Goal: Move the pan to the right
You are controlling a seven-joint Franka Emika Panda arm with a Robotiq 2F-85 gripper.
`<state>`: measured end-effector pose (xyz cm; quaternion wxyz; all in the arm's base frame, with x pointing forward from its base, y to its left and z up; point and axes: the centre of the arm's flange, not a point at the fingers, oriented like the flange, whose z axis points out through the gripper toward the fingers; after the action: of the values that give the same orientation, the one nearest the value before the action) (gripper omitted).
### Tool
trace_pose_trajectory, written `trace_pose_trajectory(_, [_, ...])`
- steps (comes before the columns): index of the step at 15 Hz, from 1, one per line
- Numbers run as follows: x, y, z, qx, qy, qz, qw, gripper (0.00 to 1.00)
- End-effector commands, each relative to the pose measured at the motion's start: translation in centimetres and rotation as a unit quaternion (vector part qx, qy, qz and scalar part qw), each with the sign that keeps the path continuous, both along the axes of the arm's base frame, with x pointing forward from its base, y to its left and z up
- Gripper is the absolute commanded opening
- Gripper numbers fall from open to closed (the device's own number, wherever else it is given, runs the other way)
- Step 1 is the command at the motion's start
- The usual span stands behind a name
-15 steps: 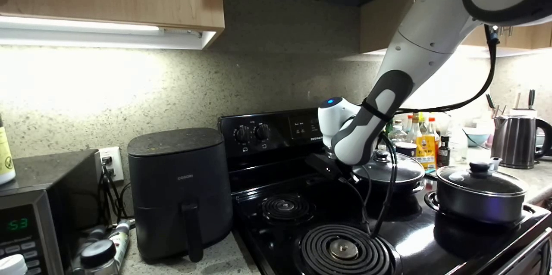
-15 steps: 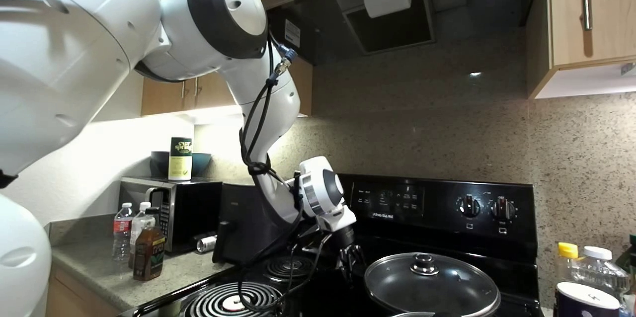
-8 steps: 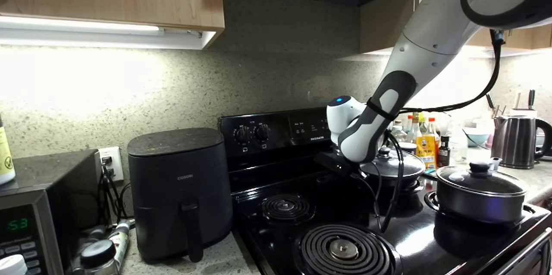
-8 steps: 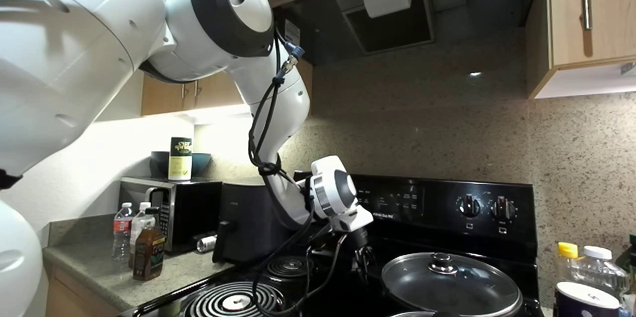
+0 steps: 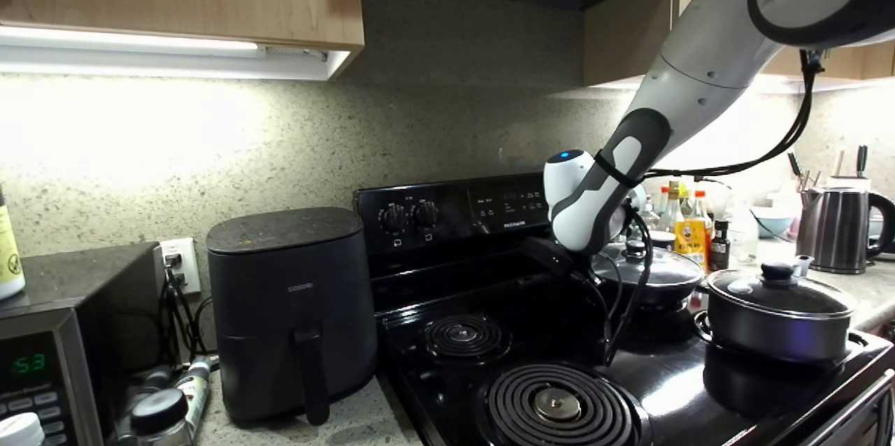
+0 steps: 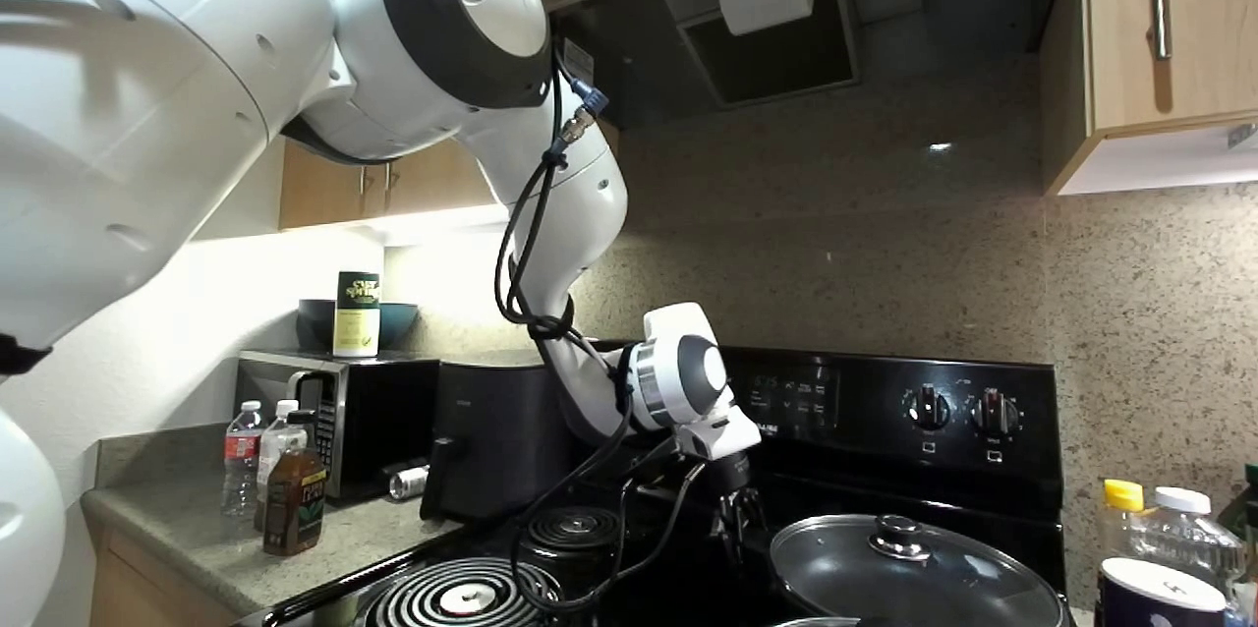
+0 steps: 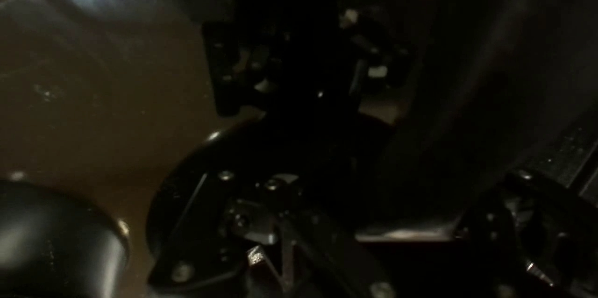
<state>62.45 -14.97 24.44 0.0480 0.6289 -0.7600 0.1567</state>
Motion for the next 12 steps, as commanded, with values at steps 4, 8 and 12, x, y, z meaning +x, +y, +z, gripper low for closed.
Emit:
trace_pose_trajectory(4, [0.7, -3.1, 0.9, 0.032, -0.018, -0.012, 0.9993, 0.05])
trace_pose_trajectory(8, [0.8, -3.1, 1.0, 0.034, -0.021, -0.024, 0.9989, 0.46])
trace_pose_trajectory(12, [0.8, -2.3, 2.0, 0.029, -0.030, -0.039, 0.9984, 0.69])
